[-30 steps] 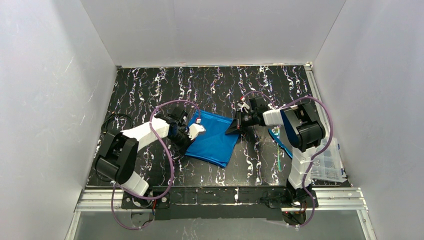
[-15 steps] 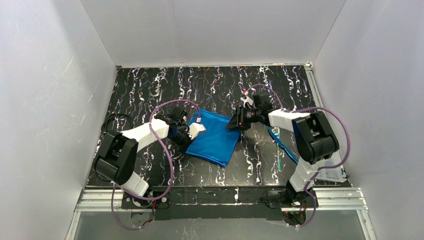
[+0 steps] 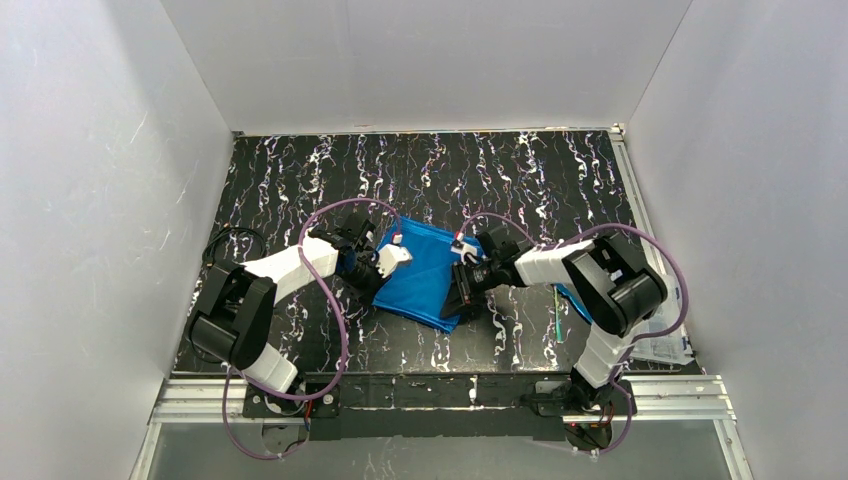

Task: Fold the napkin into a case and place the utensils inside
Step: Smooth out the upper triangle-folded napkin at the center of the board.

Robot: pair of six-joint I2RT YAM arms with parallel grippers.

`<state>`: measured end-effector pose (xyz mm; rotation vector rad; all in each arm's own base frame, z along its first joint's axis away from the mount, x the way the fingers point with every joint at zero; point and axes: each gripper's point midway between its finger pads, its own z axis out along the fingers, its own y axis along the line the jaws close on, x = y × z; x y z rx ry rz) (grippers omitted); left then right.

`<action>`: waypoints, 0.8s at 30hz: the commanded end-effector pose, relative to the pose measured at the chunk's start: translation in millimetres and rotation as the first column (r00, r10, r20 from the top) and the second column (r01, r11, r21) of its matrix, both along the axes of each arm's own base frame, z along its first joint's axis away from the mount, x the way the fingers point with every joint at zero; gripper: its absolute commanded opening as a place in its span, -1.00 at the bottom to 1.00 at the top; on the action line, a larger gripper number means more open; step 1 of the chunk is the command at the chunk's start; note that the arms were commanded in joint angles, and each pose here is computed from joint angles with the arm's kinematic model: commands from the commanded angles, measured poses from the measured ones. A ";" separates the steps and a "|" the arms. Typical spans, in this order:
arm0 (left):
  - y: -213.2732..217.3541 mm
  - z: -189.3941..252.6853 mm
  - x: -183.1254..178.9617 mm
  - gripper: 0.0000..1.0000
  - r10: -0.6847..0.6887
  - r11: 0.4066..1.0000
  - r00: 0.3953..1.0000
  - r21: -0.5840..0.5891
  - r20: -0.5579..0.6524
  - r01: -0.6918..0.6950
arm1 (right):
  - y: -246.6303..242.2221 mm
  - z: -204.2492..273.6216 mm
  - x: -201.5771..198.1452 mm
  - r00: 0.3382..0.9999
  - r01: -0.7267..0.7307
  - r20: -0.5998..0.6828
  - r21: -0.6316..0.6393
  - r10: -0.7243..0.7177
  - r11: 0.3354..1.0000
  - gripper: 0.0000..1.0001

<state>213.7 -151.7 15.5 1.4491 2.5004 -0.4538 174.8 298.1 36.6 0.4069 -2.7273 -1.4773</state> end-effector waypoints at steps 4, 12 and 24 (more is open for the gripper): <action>5.5 11.5 -6.1 -0.95 -0.015 1.000 1.000 0.020 -0.005 0.015 | -8.1 -32.5 7.2 0.999 0.028 0.044 -0.116 -0.023 0.993 -0.74; 11.5 64.3 -28.0 -0.63 -0.108 0.994 0.994 -0.018 0.011 0.109 | -19.8 -27.0 20.9 0.990 0.055 0.138 -0.211 -0.026 0.976 -0.80; -7.9 59.0 14.5 -0.36 -0.312 0.943 0.914 -0.032 0.259 0.331 | -16.6 -16.9 22.5 0.988 0.040 0.152 -0.197 -0.010 0.980 -0.80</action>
